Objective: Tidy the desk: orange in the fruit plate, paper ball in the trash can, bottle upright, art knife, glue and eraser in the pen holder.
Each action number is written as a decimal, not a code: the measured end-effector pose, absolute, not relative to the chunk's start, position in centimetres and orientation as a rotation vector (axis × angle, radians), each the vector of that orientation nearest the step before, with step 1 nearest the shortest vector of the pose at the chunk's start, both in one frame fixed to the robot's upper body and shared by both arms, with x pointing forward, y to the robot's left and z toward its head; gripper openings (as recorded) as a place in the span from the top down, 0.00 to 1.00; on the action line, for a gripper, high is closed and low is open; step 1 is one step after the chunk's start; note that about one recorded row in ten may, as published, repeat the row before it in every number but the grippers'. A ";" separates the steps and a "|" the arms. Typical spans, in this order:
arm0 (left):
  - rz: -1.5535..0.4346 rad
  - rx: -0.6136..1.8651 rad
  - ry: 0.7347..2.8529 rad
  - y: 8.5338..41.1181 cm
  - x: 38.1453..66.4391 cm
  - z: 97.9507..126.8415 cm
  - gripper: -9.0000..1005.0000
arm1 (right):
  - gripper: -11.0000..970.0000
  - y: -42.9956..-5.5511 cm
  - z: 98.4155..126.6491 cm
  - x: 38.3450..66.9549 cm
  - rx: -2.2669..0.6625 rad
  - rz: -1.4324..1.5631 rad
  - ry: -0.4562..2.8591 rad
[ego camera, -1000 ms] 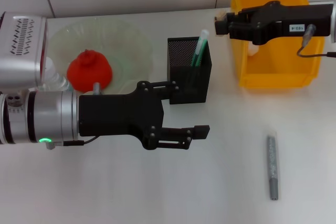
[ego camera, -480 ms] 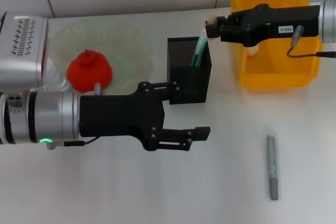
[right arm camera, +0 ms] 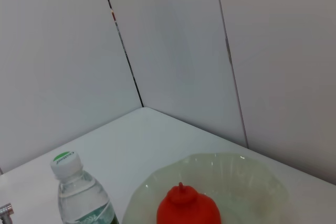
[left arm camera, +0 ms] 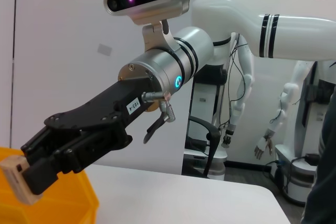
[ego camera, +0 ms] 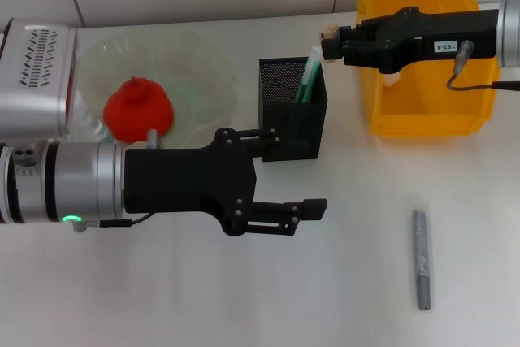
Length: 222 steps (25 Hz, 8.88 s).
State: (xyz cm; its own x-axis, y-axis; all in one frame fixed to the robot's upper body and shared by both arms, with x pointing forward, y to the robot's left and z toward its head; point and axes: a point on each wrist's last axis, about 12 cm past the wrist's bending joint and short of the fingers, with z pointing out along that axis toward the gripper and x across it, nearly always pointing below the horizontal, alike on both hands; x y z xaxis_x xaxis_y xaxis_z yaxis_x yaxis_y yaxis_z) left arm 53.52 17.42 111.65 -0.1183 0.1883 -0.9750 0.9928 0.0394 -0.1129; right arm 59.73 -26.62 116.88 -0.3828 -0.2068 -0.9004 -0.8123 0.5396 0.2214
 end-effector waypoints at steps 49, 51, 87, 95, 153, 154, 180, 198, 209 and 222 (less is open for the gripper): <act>-1.186 1.277 1.456 17.3 53.3 111.4 0.21 | 0.68 -23.7 114.0 62.0 -0.889 0.726 1.982; -1.187 1.277 1.456 17.3 53.3 111.4 0.21 | 0.64 -23.7 114.0 62.0 -0.893 0.727 1.982; -1.151 1.250 1.465 18.9 52.9 111.0 0.21 | 0.21 -25.2 117.1 58.0 -1.034 0.606 2.060; -1.156 1.257 1.462 18.9 52.8 111.0 0.21 | 0.21 -24.7 118.9 56.6 -1.082 0.588 2.184; -1.175 1.268 1.451 18.8 52.2 110.7 0.21 | 0.21 -21.7 117.7 53.8 -1.727 0.156 2.449; -1.175 1.268 1.451 18.8 52.2 110.7 0.21 | 0.21 -21.7 117.6 53.7 -1.783 0.146 2.411; -1.171 1.250 1.452 19.0 52.4 110.8 0.21 | 0.21 -20.9 116.2 53.4 -2.223 -0.014 2.097; -1.180 1.252 1.451 18.6 52.3 110.8 0.21 | 0.21 -20.2 115.8 53.5 -2.386 -0.129 1.957; -1.184 1.250 1.448 18.7 52.3 110.8 0.22 | 0.22 -19.6 115.1 53.7 -2.451 -0.156 1.867; -1.182 1.242 1.456 18.7 52.5 110.8 0.22 | 0.22 -19.0 113.9 54.5 -2.506 -0.160 1.813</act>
State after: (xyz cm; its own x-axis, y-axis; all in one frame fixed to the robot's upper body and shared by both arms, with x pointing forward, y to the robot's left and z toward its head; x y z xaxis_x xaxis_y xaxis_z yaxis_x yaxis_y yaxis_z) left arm 52.47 18.65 110.83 -0.1310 0.1726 -0.9762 0.9909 0.0544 -0.1233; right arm 54.50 -18.99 113.91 0.3095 -0.9491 0.0575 -0.9446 -0.3139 -0.0963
